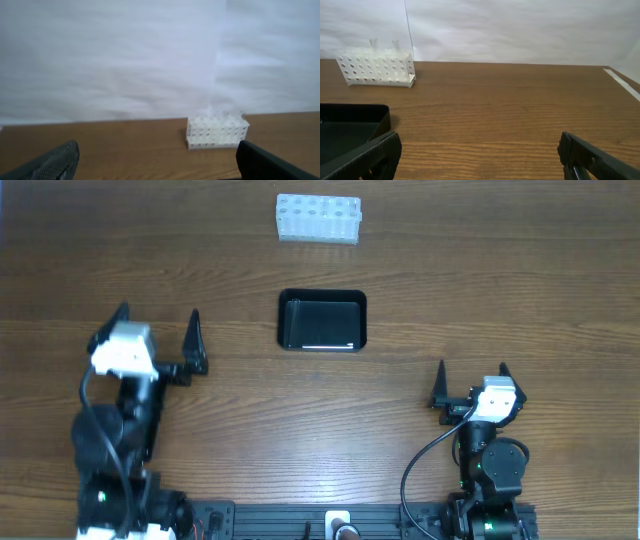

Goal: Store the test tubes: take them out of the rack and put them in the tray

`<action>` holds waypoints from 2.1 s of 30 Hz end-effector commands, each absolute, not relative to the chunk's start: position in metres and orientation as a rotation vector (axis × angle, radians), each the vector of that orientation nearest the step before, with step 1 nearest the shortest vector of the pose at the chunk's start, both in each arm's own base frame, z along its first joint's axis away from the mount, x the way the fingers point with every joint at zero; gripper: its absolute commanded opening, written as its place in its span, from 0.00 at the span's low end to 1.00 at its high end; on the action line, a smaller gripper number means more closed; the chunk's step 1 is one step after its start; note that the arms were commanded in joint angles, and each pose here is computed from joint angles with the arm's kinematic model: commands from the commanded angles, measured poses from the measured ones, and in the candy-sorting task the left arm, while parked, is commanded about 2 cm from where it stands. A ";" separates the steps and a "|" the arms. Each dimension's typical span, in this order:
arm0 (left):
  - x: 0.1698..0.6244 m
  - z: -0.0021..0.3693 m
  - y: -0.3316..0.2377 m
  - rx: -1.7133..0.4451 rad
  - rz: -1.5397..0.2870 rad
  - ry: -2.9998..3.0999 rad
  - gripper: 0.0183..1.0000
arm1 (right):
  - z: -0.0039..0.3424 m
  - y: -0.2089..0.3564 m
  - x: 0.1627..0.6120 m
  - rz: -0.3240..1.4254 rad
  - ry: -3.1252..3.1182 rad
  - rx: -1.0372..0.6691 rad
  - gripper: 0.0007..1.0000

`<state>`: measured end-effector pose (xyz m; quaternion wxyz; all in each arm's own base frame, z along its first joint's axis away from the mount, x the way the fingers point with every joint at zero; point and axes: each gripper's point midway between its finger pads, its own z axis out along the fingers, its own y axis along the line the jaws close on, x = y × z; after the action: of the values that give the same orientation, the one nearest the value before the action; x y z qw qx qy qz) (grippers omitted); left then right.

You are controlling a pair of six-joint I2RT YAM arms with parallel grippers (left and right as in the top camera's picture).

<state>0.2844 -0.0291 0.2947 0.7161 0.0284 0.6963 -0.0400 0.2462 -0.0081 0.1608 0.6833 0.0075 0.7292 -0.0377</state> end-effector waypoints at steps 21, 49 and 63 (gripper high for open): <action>0.244 0.174 -0.034 0.154 -0.119 1.570 1.00 | 0.159 -0.009 0.246 -0.091 1.637 0.017 0.99; 0.244 0.158 -0.034 0.153 -0.127 1.633 1.00 | 0.159 -0.009 0.246 -0.091 1.637 0.017 0.99; 0.244 0.158 -0.034 0.153 -0.127 1.633 1.00 | 0.162 -0.008 0.247 -0.084 1.625 0.017 0.99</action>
<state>0.2440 -0.0324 0.1596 0.6804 0.0603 0.7283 -0.0557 0.2463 -0.0082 0.1631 0.6867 0.0081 0.7259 -0.0375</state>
